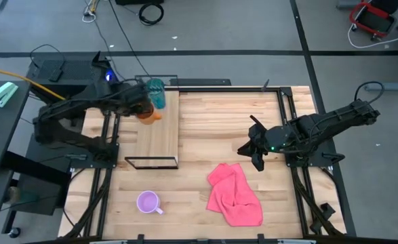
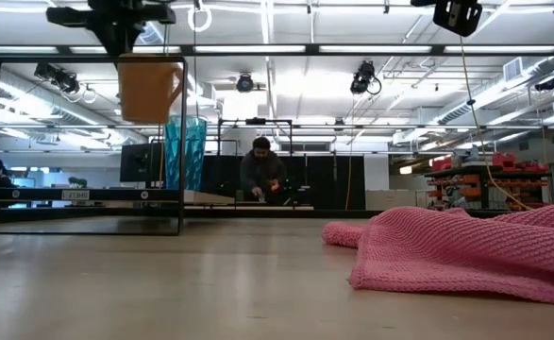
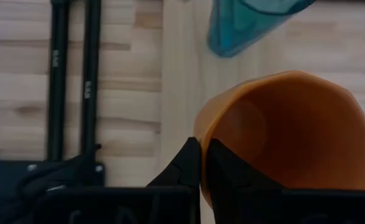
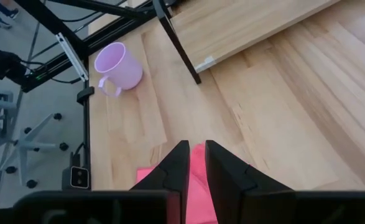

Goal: Stack small to large cups/mugs on shelf
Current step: Put the orange mug on the shelf

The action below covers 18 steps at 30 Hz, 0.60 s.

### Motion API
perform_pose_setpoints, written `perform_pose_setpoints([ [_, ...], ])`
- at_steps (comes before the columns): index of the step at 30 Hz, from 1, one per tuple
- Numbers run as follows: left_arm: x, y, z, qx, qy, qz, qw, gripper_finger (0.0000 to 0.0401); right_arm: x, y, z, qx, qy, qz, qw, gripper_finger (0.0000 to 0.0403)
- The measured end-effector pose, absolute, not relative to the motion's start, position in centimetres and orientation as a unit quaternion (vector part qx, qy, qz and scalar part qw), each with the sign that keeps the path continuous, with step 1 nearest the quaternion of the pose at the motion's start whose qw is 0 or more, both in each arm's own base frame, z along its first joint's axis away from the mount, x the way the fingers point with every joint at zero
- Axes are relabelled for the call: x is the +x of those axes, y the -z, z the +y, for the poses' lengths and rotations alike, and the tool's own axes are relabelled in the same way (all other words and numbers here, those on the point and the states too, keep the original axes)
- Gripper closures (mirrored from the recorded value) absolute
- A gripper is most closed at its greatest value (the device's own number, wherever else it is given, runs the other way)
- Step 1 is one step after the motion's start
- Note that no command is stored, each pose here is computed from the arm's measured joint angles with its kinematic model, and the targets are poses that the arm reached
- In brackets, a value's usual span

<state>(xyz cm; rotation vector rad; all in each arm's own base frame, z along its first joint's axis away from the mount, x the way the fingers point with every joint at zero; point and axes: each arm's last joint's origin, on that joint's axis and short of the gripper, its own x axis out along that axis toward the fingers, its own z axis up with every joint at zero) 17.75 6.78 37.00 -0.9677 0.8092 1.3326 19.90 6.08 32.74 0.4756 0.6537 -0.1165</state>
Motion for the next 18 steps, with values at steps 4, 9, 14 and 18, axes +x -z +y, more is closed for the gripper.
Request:
perform_pose_setpoints([
  [4,17.4,-36.2,5.7,-0.429,-0.584,0.338,0.600,0.0385,19.9,-32.7,6.0,0.232,0.058,0.317,0.918,0.0345],
  [9,18.2,-34.4,5.8,-0.439,-0.593,0.331,0.589,0.0385,19.9,-32.7,6.0,0.234,0.059,0.317,0.917,0.0345],
  [14,19.4,-32.3,6.3,-0.459,-0.576,0.318,0.596,0.0385,19.9,-32.7,6.0,0.242,0.062,0.317,0.915,0.0345],
  [18,19.2,-31.1,6.3,-0.459,-0.588,0.329,0.579,0.0385,19.9,-32.7,6.0,0.242,0.061,0.318,0.915,0.0345],
])
